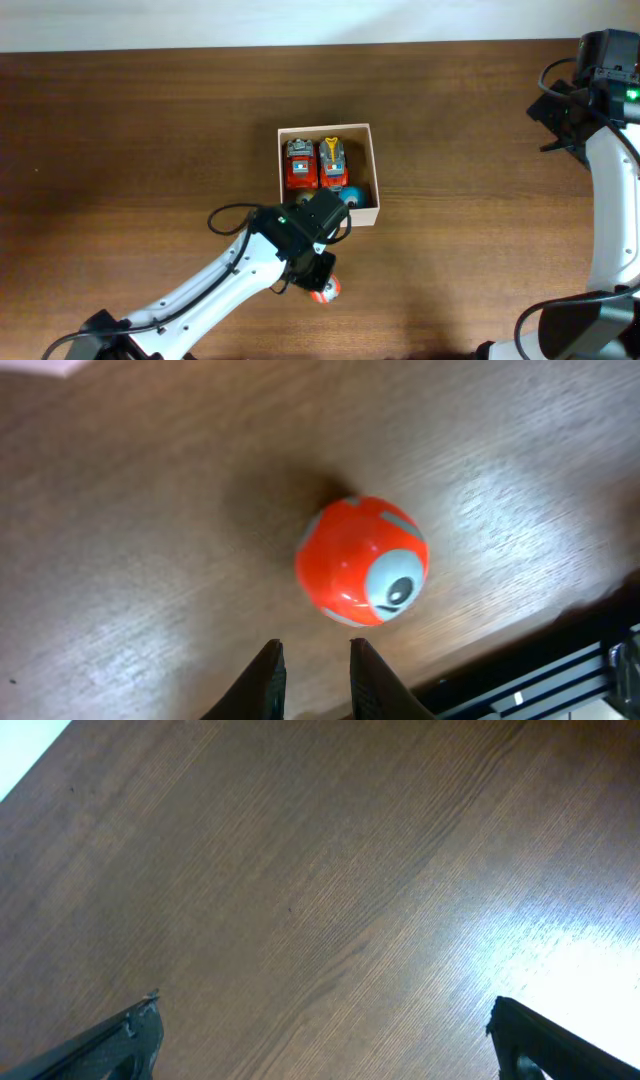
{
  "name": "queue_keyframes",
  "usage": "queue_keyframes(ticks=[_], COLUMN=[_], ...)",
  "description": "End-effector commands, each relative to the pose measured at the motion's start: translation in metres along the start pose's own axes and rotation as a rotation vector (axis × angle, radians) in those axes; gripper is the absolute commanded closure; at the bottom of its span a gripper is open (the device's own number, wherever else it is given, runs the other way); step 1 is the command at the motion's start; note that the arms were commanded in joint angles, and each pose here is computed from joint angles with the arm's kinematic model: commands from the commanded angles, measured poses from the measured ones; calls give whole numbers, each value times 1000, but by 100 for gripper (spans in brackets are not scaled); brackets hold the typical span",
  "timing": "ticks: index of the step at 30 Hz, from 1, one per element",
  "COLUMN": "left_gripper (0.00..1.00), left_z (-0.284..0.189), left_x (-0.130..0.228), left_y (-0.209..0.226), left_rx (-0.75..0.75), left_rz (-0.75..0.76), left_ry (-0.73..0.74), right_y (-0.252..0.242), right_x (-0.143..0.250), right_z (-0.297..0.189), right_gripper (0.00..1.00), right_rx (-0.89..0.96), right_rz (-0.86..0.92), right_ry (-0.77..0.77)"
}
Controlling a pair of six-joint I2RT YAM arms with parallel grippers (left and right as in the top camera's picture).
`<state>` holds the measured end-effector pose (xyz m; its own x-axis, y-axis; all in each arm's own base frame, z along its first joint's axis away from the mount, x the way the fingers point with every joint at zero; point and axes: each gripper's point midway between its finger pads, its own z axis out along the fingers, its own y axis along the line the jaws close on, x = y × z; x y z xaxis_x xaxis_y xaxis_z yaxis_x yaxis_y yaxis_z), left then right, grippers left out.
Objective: Pack container
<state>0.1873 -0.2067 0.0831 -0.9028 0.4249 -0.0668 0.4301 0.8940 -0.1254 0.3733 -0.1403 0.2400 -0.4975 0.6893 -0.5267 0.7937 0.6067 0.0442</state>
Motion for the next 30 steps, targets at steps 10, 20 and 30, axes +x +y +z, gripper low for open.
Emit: queue_keyframes(ticks=[10, 20, 30], left_gripper=[40, 21, 17], left_z=[-3, 22, 42], left_x=[-21, -7, 4], left_y=[-12, -27, -49], left_rx=[40, 18, 156], left_rz=[-19, 165, 368], left_ry=[-73, 18, 106], right_y=[-1, -1, -1], right_x=[-7, -7, -7], right_z=[-10, -10, -10], right_gripper=[1, 1, 1], right_rx=[-16, -16, -17], right_rz=[20, 20, 20], right_ry=[-28, -28, -27])
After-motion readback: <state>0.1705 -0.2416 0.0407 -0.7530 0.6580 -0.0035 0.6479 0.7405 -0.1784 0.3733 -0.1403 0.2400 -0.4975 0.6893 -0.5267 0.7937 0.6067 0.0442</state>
